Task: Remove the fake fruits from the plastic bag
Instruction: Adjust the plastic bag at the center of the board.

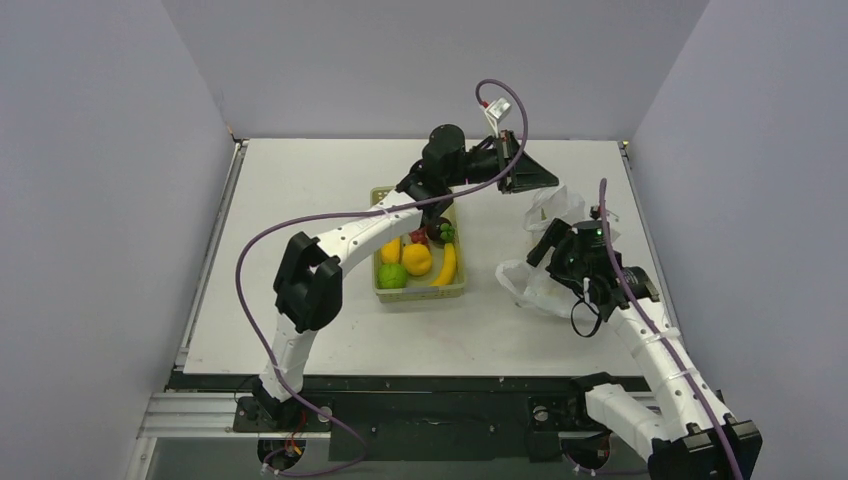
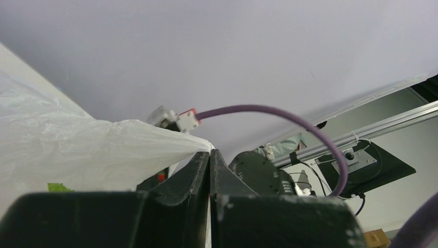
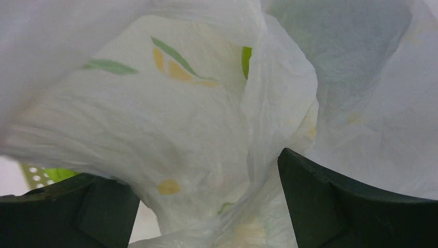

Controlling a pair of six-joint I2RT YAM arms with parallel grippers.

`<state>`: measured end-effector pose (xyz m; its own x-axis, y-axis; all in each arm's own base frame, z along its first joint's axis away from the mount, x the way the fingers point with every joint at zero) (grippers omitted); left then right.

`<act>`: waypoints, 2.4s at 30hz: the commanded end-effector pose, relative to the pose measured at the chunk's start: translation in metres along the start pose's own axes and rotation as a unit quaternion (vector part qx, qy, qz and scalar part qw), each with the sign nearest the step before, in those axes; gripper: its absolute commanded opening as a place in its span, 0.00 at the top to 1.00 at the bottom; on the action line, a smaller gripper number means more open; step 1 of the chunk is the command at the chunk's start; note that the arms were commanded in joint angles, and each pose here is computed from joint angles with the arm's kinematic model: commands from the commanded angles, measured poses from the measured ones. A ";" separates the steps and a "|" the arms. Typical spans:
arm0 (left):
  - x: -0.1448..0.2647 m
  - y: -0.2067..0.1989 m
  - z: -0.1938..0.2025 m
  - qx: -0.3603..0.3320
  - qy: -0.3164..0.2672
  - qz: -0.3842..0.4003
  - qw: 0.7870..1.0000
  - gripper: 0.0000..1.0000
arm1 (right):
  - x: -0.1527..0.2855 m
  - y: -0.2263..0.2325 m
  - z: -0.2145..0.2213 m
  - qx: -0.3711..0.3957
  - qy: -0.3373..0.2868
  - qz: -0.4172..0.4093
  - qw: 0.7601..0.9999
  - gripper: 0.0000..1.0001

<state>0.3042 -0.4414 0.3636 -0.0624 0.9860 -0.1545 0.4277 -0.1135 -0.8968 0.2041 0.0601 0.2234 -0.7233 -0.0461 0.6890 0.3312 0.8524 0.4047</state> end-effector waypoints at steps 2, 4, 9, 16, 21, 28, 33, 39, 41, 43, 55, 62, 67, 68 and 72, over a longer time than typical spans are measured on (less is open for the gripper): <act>-0.009 -0.032 -0.015 -0.043 -0.017 0.030 0.999 1.00 | -0.006 -0.009 0.016 0.034 0.000 0.009 0.999 0.19; -0.011 -0.029 -0.018 -0.049 -0.014 0.017 0.999 1.00 | 0.003 -0.011 0.021 0.022 -0.005 -0.001 1.000 0.36; -0.007 -0.014 -0.042 -0.061 -0.022 -0.020 0.998 1.00 | 0.044 -0.016 0.018 -0.002 -0.070 -0.041 0.997 0.51; 0.001 0.002 -0.079 -0.058 -0.061 -0.024 0.996 1.00 | 0.054 -0.006 0.013 0.011 -0.061 -0.077 0.995 0.96; 0.004 0.014 -0.103 -0.049 -0.087 -0.022 0.995 1.00 | 0.071 0.000 -0.013 0.028 -0.104 -0.065 0.992 0.71; 0.004 0.019 -0.099 -0.042 -0.083 -0.009 0.996 1.00 | 0.073 0.023 -0.007 0.086 -0.014 -0.137 0.987 0.23; 0.008 0.017 -0.095 -0.047 -0.080 -0.014 0.996 1.00 | 0.093 0.023 -0.002 0.127 -0.002 -0.130 0.983 0.18; 0.008 0.016 -0.095 -0.047 -0.081 -0.015 0.996 1.00 | 0.118 0.020 -0.001 0.139 -0.018 -0.153 0.978 0.14; 0.007 0.017 -0.095 -0.046 -0.080 -0.015 0.996 1.00 | 0.130 0.020 -0.007 0.149 -0.049 -0.166 0.974 0.13; 0.006 0.018 -0.093 -0.044 -0.079 -0.016 0.996 1.00 | 0.138 0.025 -0.010 0.171 -0.054 -0.196 0.964 0.13; 0.004 0.025 -0.093 -0.037 -0.083 -0.023 0.996 1.00 | 0.159 0.077 -0.009 0.298 -0.082 -0.265 0.913 0.10; 0.005 0.026 -0.094 -0.037 -0.081 -0.024 0.996 1.00 | 0.145 0.088 -0.014 0.368 -0.183 -0.033 0.911 0.23; 0.009 0.013 -0.108 -0.029 -0.109 0.018 0.993 1.00 | 0.141 0.080 -0.031 0.327 -0.251 0.066 0.909 0.93; 0.012 0.007 -0.115 -0.039 -0.120 0.035 0.991 1.00 | 0.143 0.075 -0.037 0.305 -0.263 0.074 0.912 1.00; 0.015 -0.001 -0.137 -0.019 -0.162 0.068 0.984 1.00 | 0.161 0.047 -0.077 0.194 -0.314 0.120 0.921 1.00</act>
<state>0.4153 -0.4311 0.3635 -0.2483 0.9489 -0.1948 0.3992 -0.0830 -0.9131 0.1546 0.1128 0.3557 -0.9216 0.1348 0.3641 0.0641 0.9777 -0.1998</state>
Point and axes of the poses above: each gripper's point midway between its finger pads, its own x axis back along the fingers, its own y axis along the line the jaws close on, z = x × y, the point moved 8 cm from there along x, back along the fingers
